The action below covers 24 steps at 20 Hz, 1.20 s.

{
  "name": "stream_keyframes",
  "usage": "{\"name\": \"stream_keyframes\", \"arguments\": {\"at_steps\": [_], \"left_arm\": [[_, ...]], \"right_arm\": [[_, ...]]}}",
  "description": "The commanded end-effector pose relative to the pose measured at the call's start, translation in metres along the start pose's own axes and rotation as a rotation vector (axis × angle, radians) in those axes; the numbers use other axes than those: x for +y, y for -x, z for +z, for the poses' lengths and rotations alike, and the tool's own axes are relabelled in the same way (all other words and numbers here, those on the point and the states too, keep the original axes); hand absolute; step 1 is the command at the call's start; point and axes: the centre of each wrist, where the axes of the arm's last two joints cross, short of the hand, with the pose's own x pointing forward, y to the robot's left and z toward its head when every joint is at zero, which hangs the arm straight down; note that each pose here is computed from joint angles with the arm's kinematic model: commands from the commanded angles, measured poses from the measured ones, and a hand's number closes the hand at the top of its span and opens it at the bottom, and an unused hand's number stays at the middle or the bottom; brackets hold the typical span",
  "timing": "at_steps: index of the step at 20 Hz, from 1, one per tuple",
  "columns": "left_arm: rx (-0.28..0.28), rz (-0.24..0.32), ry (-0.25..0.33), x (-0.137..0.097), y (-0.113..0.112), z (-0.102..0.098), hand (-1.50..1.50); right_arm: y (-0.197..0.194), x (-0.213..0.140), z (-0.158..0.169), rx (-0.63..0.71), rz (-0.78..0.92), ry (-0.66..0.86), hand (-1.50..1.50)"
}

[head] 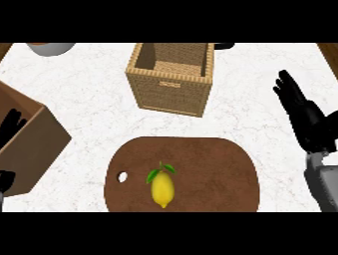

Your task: Pick the lemon from the cutting board and place it in the basket

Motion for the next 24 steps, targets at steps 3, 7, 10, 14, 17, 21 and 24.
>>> {"name": "stream_keyframes", "arguments": {"at_steps": [3,7,10,14,17,21,24], "left_arm": [[0.127,-0.056,0.113,-0.017,0.030,0.010,0.00],[0.208,-0.093,0.257,-0.032,0.038,0.018,0.00],[0.242,-0.136,0.294,-0.042,0.042,0.024,0.00],[0.291,-0.151,0.259,-0.035,0.048,0.025,0.00],[0.326,-0.160,0.220,-0.022,0.054,0.029,0.00],[0.332,-0.127,0.204,-0.020,0.055,0.041,0.00],[0.337,-0.141,0.188,-0.015,0.059,0.044,0.00]], "right_arm": [[-0.047,0.106,-0.014,-0.187,-0.142,-0.321,1.50],[-0.101,0.183,-0.006,-0.428,-0.043,-0.779,1.50],[-0.092,0.233,0.026,-0.406,-0.081,-0.870,1.50],[-0.083,0.263,0.057,-0.408,0.107,-0.802,-1.50],[-0.097,0.271,0.053,-0.427,0.335,-0.715,-1.50],[-0.126,0.263,0.025,-0.469,0.689,-0.552,-1.50],[-0.161,0.266,0.028,-0.476,0.864,-0.536,-1.50]]}}
